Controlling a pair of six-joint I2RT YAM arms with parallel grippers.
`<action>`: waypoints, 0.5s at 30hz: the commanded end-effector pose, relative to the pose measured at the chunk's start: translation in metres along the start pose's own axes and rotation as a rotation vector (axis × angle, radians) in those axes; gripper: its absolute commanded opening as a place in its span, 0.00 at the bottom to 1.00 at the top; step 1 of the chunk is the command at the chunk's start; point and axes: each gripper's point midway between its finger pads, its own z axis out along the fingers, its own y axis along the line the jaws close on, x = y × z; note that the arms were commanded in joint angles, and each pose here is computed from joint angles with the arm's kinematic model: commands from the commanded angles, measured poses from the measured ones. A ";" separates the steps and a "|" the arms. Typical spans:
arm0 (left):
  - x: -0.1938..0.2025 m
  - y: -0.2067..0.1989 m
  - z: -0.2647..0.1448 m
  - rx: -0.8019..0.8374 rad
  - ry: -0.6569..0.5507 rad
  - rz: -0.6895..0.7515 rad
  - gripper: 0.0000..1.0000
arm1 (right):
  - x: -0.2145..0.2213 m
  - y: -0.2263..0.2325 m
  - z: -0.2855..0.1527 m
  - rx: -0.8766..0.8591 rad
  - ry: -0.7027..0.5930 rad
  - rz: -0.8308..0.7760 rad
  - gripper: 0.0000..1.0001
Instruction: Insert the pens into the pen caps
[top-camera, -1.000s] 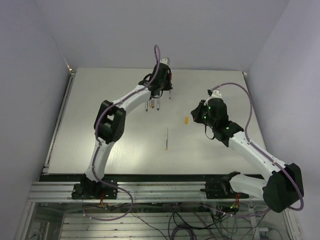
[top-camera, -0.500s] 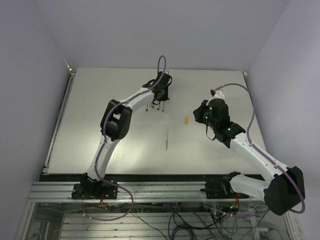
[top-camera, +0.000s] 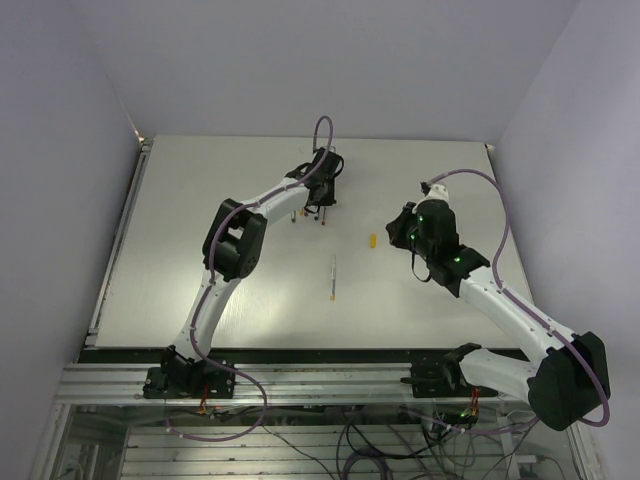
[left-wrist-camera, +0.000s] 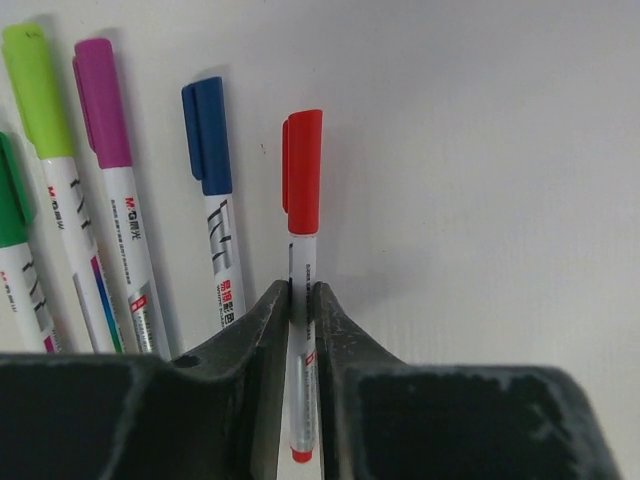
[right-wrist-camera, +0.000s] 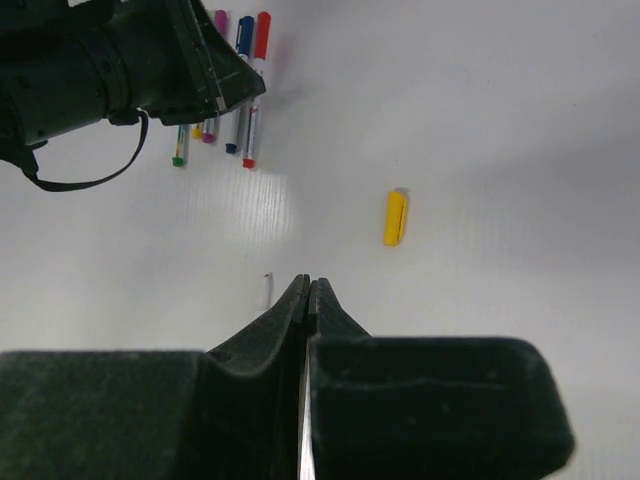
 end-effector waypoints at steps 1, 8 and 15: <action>0.017 0.004 0.013 -0.026 0.029 -0.013 0.26 | 0.002 -0.002 0.000 0.002 -0.005 0.011 0.00; 0.016 0.003 0.013 -0.023 0.026 -0.019 0.31 | 0.006 -0.006 0.001 0.016 0.000 0.014 0.00; -0.009 -0.004 -0.004 -0.003 -0.028 -0.027 0.37 | 0.000 -0.009 0.001 0.038 -0.027 0.017 0.00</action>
